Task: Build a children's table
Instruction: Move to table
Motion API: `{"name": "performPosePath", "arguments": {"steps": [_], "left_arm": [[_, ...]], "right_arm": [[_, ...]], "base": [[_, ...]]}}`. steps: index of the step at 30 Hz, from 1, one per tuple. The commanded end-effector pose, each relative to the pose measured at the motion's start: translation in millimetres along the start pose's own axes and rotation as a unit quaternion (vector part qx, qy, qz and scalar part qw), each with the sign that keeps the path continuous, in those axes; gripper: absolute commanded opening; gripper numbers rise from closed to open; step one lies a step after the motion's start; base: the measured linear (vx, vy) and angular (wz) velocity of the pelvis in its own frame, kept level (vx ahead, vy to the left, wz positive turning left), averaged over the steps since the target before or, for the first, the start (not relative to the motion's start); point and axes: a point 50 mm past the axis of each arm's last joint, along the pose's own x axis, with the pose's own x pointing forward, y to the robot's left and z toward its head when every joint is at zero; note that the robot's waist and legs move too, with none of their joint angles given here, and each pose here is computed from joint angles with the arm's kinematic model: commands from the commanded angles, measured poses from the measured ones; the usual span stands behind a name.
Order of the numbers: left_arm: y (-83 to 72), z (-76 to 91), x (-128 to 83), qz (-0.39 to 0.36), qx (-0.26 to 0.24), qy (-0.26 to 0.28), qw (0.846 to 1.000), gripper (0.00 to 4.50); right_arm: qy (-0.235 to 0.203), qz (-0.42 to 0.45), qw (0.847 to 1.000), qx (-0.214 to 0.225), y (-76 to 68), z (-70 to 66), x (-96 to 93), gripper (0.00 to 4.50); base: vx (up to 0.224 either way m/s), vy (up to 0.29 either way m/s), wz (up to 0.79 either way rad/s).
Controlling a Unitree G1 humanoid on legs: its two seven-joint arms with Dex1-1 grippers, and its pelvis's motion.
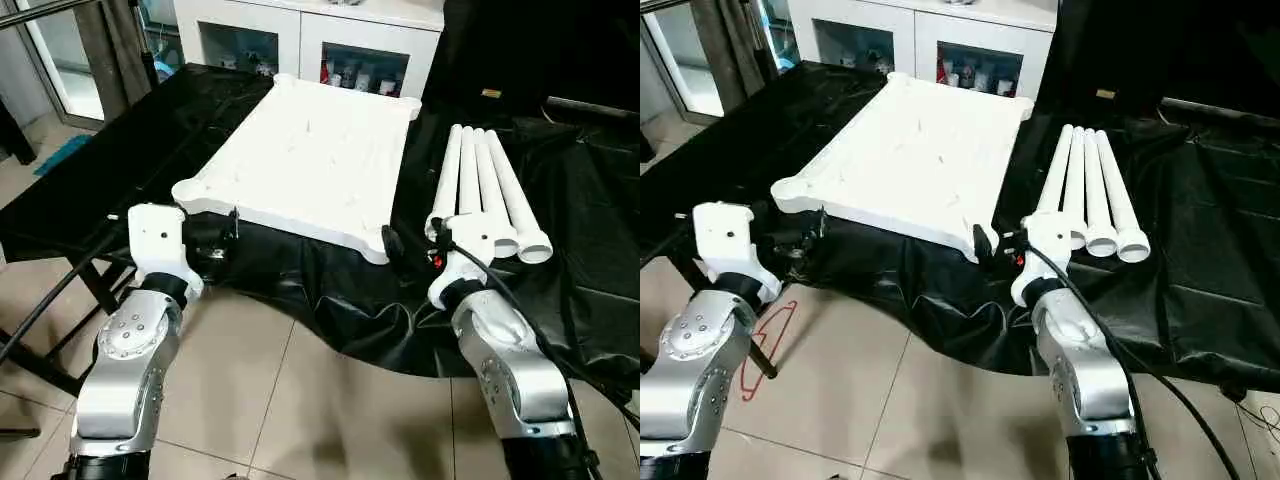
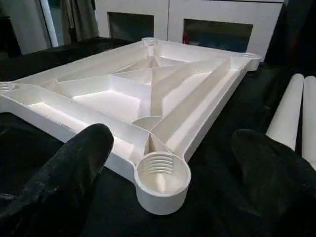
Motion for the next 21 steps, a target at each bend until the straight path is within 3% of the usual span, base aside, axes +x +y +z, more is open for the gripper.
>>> {"name": "performPosePath", "arguments": {"steps": [1,21], "left_arm": [[0.7,3.2,4.3,0.001,0.001,-0.003,1.0,4.43],[1.2,7.4,11.1,0.0,0.001,-0.01,1.0,4.43]], "right_arm": [[-0.004,-0.007,1.0,-0.006,-3.4,2.7,3.6,4.37],[-0.009,-0.007,1.0,-0.008,-1.8,4.9,11.5,4.37]], "base": [[0.0,0.0,0.0],[0.006,-0.003,0.0]]}}
